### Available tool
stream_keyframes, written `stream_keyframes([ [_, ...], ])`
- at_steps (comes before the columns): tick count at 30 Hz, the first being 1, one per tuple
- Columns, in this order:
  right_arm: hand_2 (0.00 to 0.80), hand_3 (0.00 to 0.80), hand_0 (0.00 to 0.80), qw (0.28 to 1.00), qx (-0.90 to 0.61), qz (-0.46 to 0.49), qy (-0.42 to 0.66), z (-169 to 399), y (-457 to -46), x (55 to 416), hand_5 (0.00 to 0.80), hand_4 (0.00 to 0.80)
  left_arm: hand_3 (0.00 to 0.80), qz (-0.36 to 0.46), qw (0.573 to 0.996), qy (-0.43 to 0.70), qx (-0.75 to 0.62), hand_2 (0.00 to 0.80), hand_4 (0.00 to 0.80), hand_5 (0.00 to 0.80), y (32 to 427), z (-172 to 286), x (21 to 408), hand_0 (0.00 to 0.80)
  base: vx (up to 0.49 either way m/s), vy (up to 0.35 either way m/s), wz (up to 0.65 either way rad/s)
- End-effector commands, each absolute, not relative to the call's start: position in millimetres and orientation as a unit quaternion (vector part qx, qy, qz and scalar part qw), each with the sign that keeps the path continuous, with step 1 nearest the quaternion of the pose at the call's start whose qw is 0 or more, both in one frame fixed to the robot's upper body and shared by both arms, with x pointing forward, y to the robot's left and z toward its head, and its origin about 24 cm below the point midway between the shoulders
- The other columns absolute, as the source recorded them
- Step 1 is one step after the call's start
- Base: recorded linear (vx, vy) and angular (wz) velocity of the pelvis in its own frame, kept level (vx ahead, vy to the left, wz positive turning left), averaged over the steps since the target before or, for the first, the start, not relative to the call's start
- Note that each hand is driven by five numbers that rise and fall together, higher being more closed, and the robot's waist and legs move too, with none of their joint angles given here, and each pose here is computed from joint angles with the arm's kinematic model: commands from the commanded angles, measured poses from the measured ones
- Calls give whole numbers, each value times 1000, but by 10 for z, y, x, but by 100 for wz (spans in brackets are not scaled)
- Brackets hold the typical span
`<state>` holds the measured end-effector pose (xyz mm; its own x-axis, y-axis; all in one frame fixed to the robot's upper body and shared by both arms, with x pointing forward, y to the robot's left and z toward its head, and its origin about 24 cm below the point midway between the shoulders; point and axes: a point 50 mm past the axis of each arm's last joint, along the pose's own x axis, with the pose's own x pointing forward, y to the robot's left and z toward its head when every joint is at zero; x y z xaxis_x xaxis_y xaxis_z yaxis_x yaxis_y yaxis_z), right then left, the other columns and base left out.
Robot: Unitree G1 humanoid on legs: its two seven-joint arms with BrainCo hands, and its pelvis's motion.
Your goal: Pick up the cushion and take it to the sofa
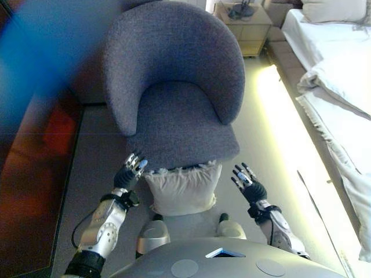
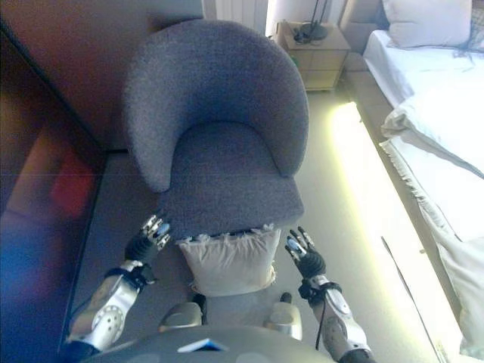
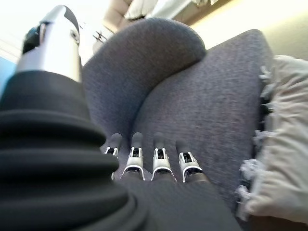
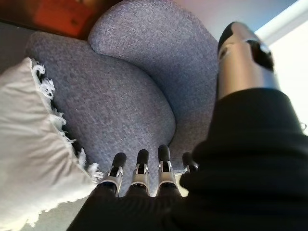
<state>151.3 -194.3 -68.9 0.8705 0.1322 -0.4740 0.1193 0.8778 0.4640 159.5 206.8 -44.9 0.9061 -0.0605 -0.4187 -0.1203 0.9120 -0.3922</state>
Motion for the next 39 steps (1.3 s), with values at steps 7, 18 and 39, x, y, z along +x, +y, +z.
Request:
stream_keyframes([
  [7, 0, 0, 0, 938, 271, 66, 208, -470, -1740, 1767, 0, 0, 0, 32, 972, 147, -183, 0, 0, 0, 2263, -151, 1769, 0, 129, -231, 34],
  [18, 0, 0, 0, 960, 192, 41, 201, -426, -1998, 1832, 0, 0, 0, -14, 975, 147, -164, 0, 0, 0, 2176, -181, 1943, 0, 0, -82, 26],
  [39, 0, 0, 0, 986, -36, -82, 141, -210, -2265, 2556, 0, 0, 0, 17, 995, 78, -56, 0, 0, 0, 2220, 5, 2589, 0, -94, 25, 11],
])
